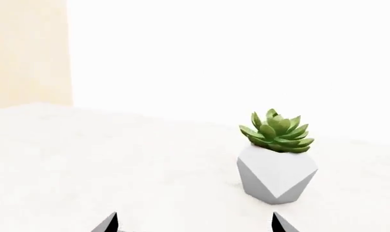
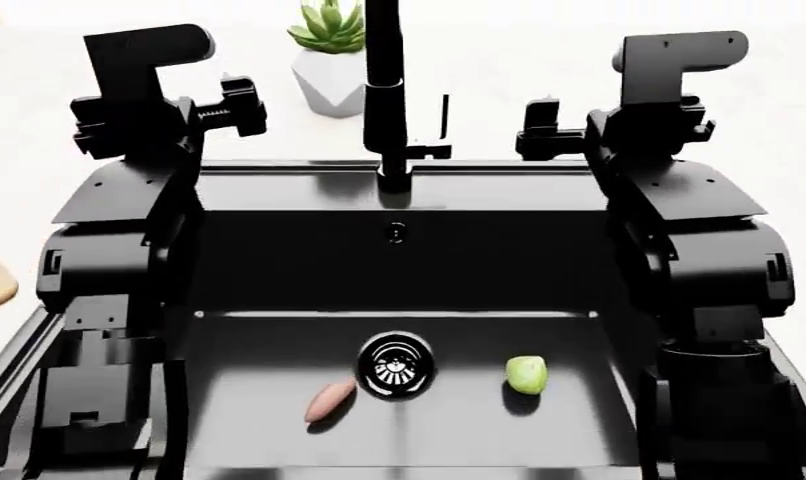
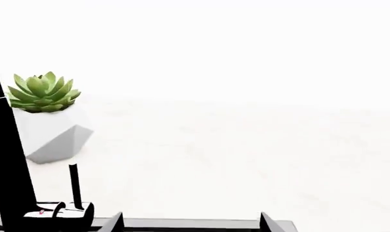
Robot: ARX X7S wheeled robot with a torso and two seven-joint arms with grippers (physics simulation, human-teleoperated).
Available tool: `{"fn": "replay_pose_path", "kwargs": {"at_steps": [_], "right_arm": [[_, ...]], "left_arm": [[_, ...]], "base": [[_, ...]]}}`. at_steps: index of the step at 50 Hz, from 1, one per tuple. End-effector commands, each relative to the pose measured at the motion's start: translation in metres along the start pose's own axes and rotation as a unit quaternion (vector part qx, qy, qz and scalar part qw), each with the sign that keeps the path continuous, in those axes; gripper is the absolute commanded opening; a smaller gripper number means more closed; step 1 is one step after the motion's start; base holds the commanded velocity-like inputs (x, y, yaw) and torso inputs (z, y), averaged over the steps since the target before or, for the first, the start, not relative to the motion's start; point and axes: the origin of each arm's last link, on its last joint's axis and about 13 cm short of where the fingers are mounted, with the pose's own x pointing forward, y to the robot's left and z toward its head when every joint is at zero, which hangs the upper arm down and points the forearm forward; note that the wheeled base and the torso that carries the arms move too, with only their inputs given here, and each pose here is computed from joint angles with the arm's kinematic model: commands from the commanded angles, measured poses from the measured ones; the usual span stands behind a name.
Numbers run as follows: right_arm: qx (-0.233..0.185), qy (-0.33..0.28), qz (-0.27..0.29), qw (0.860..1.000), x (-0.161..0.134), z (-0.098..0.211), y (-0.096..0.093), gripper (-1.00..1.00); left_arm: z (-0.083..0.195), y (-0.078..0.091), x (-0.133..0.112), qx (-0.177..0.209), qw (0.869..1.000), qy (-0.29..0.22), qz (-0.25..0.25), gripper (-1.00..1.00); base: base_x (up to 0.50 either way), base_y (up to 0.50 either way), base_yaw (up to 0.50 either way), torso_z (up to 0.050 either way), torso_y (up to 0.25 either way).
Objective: Pick the vegetables from the sink and place them on the cutting board.
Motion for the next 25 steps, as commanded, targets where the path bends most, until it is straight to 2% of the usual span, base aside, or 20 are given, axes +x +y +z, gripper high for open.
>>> {"fn": "replay_pose_path", "kwargs": {"at_steps": [1,12,17,22,25], "right_arm": [[0.004,0.022,0.007,1.000,0.010,-0.007,0.005,1.00],[-0.003,0.022,0.015,1.000,0.004,-0.006,0.003,1.00],[-0.022,0.014,0.045,0.999,-0.015,0.009,-0.001,1.00],[-0.072,0.026,0.090,0.993,-0.050,0.028,-0.008,1.00],[-0.104,0.068,0.124,0.984,-0.076,0.035,-0.013,1.00]], "left_arm": [[-0.002,0.002,0.007,-0.001,1.000,0.016,0.004,1.00],[-0.005,0.005,0.006,-0.001,1.000,0.025,-0.004,1.00],[0.000,0.008,-0.007,-0.041,0.996,0.053,-0.066,1.00],[0.016,0.014,-0.039,-0.021,0.987,0.051,-0.153,1.00],[0.026,0.018,-0.066,0.001,0.977,0.053,-0.206,1.00]], "base": [[0.50,0.00,0.00,0.000,0.000],[0.50,0.00,0.00,0.000,0.001],[0.50,0.00,0.00,0.000,0.000],[0.50,0.00,0.00,0.000,0.002],[0.03,0.00,0.00,0.000,0.000]]}}
